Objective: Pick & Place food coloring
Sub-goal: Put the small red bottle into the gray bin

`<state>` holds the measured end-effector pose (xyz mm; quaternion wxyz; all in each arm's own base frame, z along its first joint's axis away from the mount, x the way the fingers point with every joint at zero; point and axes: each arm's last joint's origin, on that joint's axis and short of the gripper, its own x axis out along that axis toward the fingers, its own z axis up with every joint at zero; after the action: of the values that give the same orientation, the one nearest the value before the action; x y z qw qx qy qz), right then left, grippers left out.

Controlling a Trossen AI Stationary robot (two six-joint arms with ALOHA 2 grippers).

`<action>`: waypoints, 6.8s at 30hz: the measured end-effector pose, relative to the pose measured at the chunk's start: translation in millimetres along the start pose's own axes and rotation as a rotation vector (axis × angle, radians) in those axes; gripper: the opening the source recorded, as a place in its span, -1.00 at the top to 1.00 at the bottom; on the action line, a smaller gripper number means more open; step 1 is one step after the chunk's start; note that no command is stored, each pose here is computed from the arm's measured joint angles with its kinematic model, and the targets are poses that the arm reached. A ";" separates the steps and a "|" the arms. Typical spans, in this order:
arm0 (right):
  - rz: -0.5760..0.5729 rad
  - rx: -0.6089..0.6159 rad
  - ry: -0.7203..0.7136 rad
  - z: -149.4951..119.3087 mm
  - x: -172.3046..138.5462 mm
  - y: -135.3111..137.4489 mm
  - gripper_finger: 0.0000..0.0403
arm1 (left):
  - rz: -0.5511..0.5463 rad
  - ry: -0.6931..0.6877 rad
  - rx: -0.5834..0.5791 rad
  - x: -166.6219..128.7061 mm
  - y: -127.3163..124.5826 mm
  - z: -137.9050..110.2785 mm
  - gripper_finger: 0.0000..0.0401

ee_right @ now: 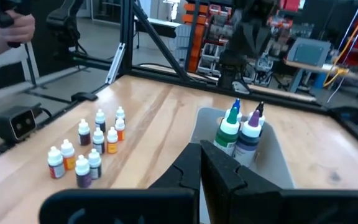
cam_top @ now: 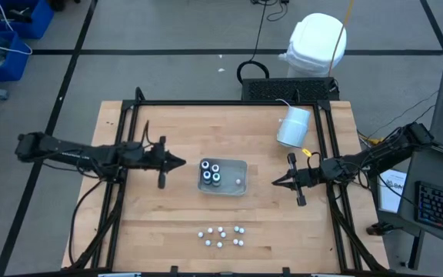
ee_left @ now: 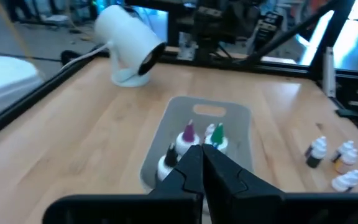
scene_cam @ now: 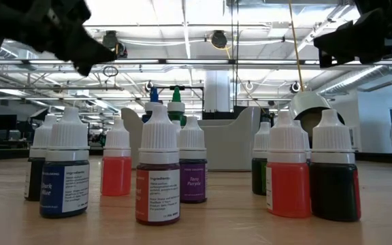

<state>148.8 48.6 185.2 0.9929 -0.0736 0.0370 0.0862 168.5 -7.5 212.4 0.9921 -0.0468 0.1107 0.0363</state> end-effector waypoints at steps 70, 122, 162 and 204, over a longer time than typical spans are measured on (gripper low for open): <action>-0.157 -0.037 0.263 62.7 198.8 163.2 1.00 | 0.104 -0.195 -0.027 -49.9 26.3 -58.6 0.90; -0.052 0.116 0.413 -8.4 167.8 196.2 0.36 | 0.108 -0.161 -0.033 -49.5 26.5 -61.6 0.90; -0.126 0.114 0.484 -29.3 165.9 194.4 0.36 | 0.109 -0.160 -0.030 -49.5 26.5 -61.7 0.90; -0.044 0.144 0.457 -44.8 176.8 188.8 0.36 | 0.109 -0.159 -0.030 -49.5 26.6 -61.8 0.90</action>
<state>286.4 255.0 99.4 0.9630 -0.0212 0.2652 0.0429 104.8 9.6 161.1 0.9935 -0.0524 0.0333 0.0957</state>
